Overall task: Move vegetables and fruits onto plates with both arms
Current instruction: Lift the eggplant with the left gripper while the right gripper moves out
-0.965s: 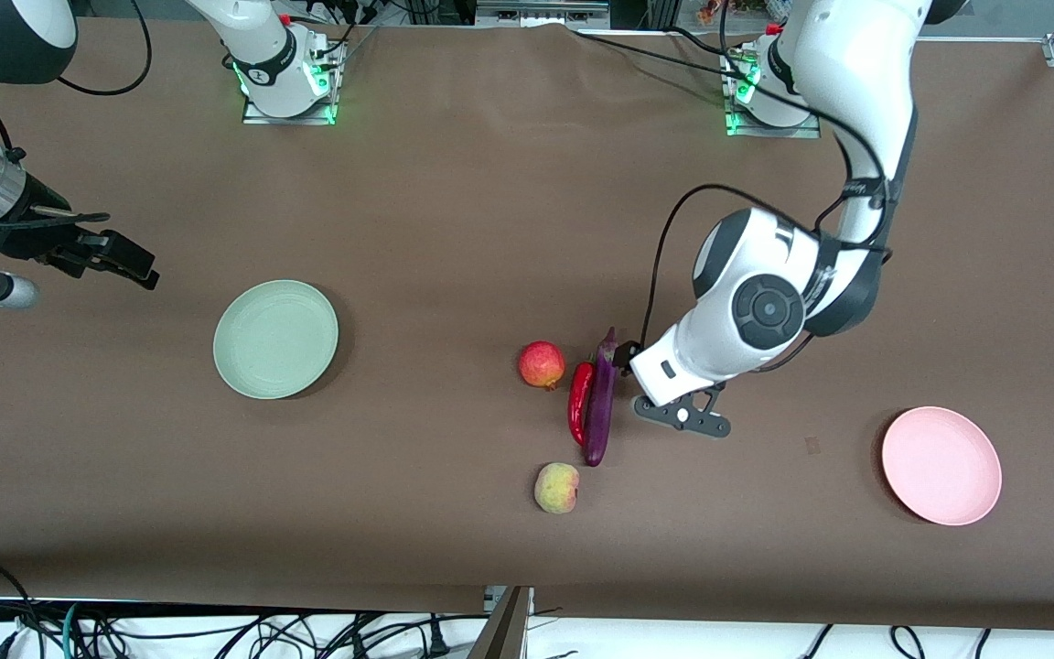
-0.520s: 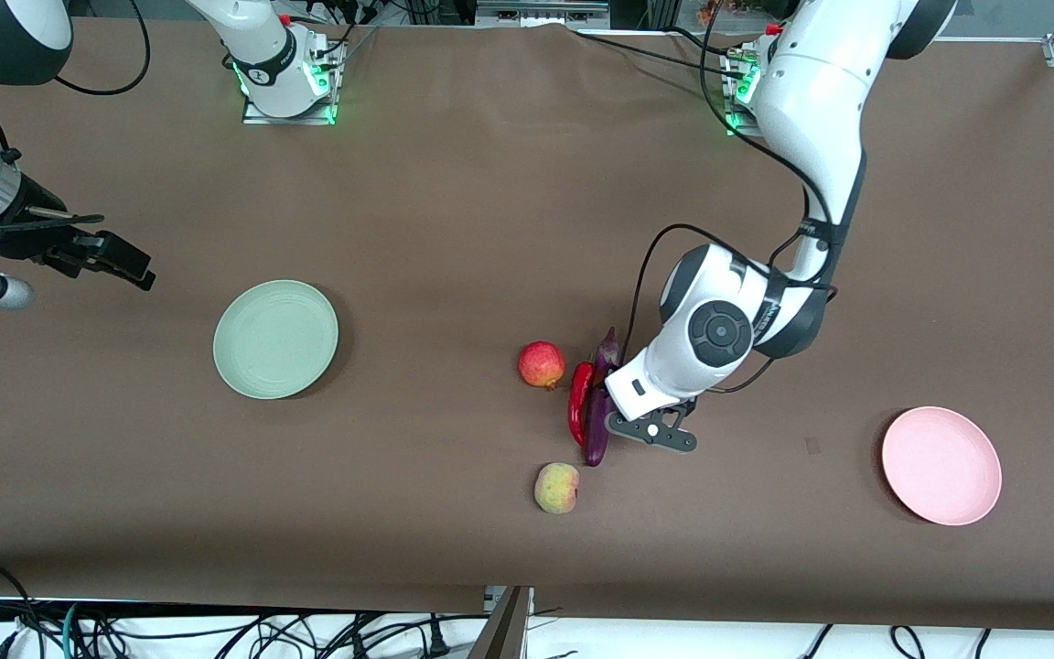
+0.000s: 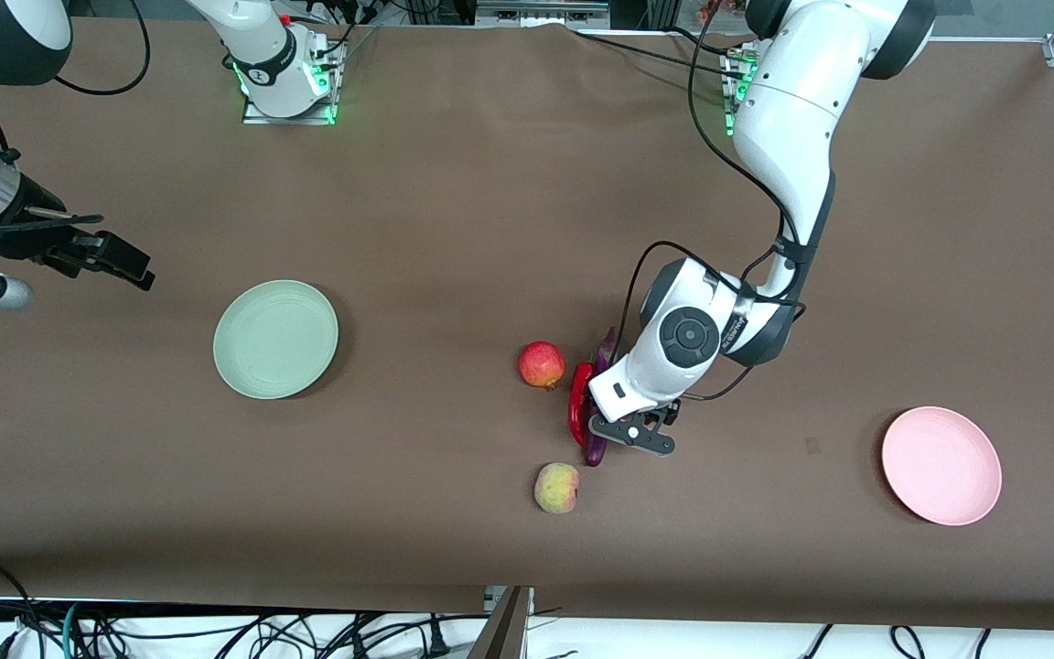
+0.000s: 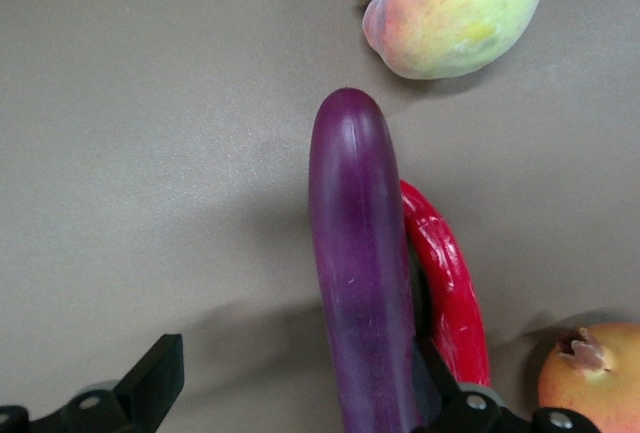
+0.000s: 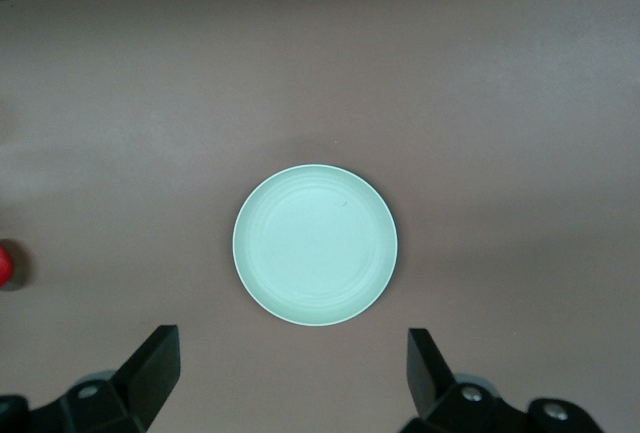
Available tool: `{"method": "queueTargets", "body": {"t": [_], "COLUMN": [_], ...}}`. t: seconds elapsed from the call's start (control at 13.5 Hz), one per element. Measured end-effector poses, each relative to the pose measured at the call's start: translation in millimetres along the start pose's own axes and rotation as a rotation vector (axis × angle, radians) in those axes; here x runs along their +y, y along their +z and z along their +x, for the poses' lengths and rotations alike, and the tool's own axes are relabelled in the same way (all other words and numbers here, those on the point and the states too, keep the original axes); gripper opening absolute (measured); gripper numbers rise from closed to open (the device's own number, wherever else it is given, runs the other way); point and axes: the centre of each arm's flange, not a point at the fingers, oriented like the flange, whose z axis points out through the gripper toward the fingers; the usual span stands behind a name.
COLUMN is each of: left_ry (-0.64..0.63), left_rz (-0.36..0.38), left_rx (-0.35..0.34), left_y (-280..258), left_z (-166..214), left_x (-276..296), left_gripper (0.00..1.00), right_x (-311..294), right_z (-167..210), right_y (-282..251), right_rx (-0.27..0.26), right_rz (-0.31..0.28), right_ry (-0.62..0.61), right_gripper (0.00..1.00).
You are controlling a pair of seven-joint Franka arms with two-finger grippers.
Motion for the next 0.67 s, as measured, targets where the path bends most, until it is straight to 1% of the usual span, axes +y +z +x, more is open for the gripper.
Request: {"method": "queueTargets", "body": {"t": [0.67], "left_ry": [0.019], "left_rz": [0.006], "left_rx": [-0.018], "left_y": [17.9], "left_z": [-9.8], "left_x": [11.5], "left_gripper": [1.00], "right_x": [0.1], "right_z": [0.0], "right_y": [0.0], "right_rx": [0.000], "right_rz": [0.000], "right_ry": [0.000], "right_gripper": [1.00]}}
